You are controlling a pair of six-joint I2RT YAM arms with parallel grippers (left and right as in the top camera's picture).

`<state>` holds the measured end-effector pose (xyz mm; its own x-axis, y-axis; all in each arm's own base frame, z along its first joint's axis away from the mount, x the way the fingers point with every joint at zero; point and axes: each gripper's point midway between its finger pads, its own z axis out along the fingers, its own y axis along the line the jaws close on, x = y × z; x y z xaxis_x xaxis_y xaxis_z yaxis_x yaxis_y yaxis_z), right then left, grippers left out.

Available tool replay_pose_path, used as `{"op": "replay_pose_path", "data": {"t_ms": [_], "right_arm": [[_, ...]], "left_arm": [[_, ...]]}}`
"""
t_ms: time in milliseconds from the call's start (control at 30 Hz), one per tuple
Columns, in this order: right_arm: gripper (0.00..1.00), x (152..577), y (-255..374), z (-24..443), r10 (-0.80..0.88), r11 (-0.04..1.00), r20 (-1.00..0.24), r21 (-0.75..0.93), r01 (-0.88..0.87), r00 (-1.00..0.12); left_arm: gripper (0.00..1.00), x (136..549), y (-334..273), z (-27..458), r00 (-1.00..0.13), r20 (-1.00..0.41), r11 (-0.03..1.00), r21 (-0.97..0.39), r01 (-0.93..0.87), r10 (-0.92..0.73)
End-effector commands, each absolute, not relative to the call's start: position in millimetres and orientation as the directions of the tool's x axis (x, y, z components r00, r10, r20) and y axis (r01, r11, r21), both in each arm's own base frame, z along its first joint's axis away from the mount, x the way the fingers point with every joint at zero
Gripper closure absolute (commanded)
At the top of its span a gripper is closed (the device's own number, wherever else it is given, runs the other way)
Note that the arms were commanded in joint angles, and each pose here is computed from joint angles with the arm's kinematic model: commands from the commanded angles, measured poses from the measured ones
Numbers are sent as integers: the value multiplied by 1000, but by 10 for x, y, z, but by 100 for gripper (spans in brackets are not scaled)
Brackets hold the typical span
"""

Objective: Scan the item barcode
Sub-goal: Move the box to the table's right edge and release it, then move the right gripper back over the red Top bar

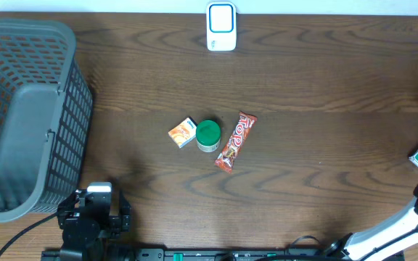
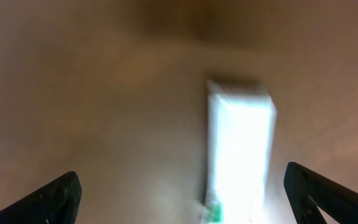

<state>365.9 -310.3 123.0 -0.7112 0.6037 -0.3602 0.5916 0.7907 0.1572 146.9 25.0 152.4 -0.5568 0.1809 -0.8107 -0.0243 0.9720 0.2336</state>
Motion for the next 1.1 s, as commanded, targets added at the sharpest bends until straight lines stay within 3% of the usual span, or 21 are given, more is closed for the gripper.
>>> {"op": "replay_pose_path", "data": {"t_ms": [0, 33, 100, 200, 233, 267, 333, 400, 500, 833, 1000, 1067], "right_arm": [[1, 4285, -2096, 2782, 448, 878, -631, 444, 178, -633], [1, 4322, -1661, 3100, 385, 890, -677, 453, 57, -627], [1, 4349, -1219, 3277, 334, 890, -692, 456, -28, -640], [1, 4328, -281, 3274, 243, 836, -633, 520, -172, -735], [6, 4318, -151, 3228, 224, 831, -616, 525, -182, -755], [11, 4288, 134, 3103, 201, 820, -563, 544, -177, -802], [7, 4241, 560, 2669, 271, 829, -370, 559, 20, -889], [5, 4213, 780, 2287, 321, 855, -268, 494, 157, -908], [12, 4011, 1320, 1722, 317, 863, -99, 442, 243, -943], [15, 3885, 1857, 647, 315, 935, -25, 182, 305, -949], [14, 3903, 1803, 233, 216, 967, 16, 135, 217, -976], [9, 3970, 1797, 219, 128, 981, -15, 147, 125, -992]], "left_arm": [[5, 1465, 259, 1530, -556, -815, 974, 223, -37, 166], [5, 1465, 259, 1530, -556, -815, 974, 223, -37, 166], [5, 1465, 259, 1530, -556, -815, 974, 223, -37, 166], [5, 1465, 259, 1530, -556, -815, 974, 223, -37, 166], [5, 1464, 259, 1529, -556, -814, 974, 224, -37, 166], [5, 1465, 259, 1530, -556, -815, 974, 223, -37, 166], [5, 1465, 259, 1530, -556, -815, 974, 223, -37, 166], [5, 1465, 259, 1530, -556, -815, 974, 223, -37, 166], [5, 1465, 259, 1530, -556, -815, 974, 223, -37, 166], [5, 1465, 259, 1530, -556, -815, 974, 223, -37, 166], [5, 1465, 259, 1530, -556, -815, 974, 223, -37, 166], [5, 1465, 259, 1530, -556, -815, 974, 223, -37, 166]]}}
